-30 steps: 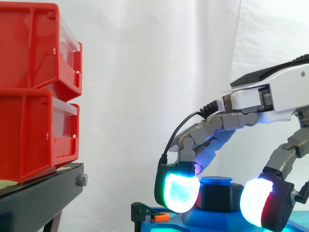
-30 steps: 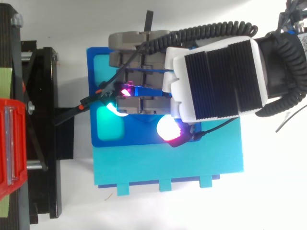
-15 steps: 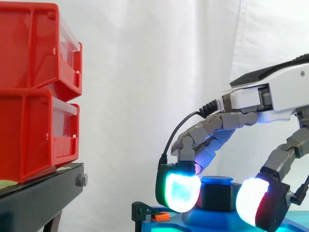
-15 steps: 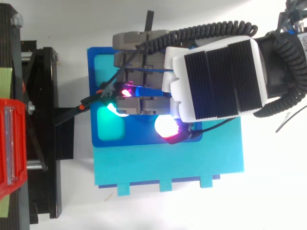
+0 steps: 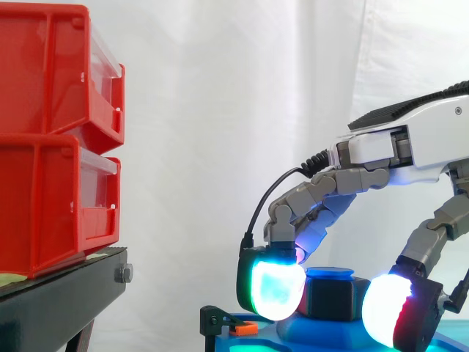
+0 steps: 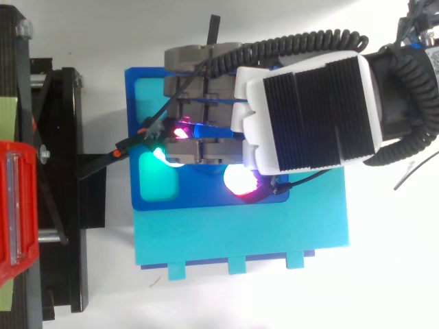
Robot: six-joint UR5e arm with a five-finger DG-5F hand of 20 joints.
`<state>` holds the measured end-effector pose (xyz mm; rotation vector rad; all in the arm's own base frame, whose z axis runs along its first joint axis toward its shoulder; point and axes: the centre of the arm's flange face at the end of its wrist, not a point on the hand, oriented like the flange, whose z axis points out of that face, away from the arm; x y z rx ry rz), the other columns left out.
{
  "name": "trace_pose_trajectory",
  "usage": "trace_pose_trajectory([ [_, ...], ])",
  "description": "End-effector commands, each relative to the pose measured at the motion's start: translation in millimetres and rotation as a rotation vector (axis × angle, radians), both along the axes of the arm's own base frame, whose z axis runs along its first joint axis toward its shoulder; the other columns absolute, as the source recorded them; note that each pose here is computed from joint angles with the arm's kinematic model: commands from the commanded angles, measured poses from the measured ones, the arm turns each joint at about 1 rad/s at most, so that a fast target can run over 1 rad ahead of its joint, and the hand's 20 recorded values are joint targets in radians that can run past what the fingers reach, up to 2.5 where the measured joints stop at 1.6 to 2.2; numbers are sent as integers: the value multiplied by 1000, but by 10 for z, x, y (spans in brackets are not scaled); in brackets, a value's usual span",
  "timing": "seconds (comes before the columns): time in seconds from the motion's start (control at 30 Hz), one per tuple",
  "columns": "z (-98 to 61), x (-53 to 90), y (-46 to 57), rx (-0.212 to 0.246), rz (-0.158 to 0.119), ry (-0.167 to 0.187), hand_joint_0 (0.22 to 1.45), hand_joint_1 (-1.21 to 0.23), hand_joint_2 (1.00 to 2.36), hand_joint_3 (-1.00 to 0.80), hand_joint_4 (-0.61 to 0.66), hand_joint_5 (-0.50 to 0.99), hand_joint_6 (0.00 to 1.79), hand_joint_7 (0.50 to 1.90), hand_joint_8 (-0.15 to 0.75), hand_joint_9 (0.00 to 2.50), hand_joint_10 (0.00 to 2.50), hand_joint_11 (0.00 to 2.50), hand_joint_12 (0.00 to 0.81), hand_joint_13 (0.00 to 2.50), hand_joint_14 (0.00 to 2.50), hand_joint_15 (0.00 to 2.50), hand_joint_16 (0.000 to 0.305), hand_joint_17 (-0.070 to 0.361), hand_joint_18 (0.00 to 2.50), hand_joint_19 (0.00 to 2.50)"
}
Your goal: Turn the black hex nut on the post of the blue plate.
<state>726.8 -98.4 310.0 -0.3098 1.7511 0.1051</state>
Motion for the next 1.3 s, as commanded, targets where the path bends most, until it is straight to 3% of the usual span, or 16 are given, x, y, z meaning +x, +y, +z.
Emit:
trace_pose_trajectory([
  [0.0, 4, 4, 7, 0, 1, -3, 627, -743, 1004, -454, 231, -125, 501, 1204, 280, 777, 4, 138, 323, 639, 5, 138, 35, 80, 524, 248],
  [0.13, 4, 6, 17, 1, 1, -3, 609, -736, 1002, -485, 220, -127, 501, 1191, 275, 795, 5, 143, 323, 658, 6, 145, 35, 78, 537, 254],
  [0.23, 5, 10, 40, 2, 5, -4, 526, -679, 1000, -500, 280, -152, 503, 1045, 287, 740, 3, 110, 342, 619, 5, 140, 39, 87, 521, 262],
  [0.37, 9, 19, 61, 9, 5, -7, 443, -617, 1000, -500, 257, -193, 502, 845, 289, 628, 0, 41, 379, 519, 3, 96, 48, 108, 479, 237],
  [0.6, 109, 67, 130, 44, 8, -21, 403, -576, 1000, -500, 206, -235, 502, 716, 268, 388, 0, 0, 394, 359, 0, 27, 55, 124, 371, 193],
  [0.77, 241, 105, 186, 94, 5, -26, 397, -556, 1000, -500, 197, -242, 502, 700, 261, 325, 0, 0, 398, 311, 0, 14, 56, 127, 331, 182],
  [0.9, 421, 141, 199, 164, -6, -23, 398, -544, 1000, -500, 195, -243, 501, 697, 260, 322, 0, 0, 396, 296, 0, 5, 56, 127, 307, 176],
  [1.03, 455, 125, 198, 204, -15, 5, 401, -531, 1000, -500, 193, -243, 501, 697, 259, 320, 0, 0, 397, 286, 0, 3, 56, 127, 291, 172],
  [1.17, 480, 9, 161, 221, -29, 77, 404, -527, 1000, -500, 194, -243, 501, 697, 258, 322, 0, 0, 396, 283, 0, 2, 56, 126, 286, 174],
  [1.23, 532, -36, 148, 222, -33, 89, 405, -526, 1000, -500, 194, -243, 502, 699, 260, 323, 0, 0, 396, 281, 0, 1, 56, 126, 285, 175],
  [1.27, 629, -148, 119, 228, -45, 127, 405, -526, 1000, -500, 195, -242, 502, 701, 261, 328, 0, 0, 396, 280, 0, 5, 56, 126, 284, 176],
])
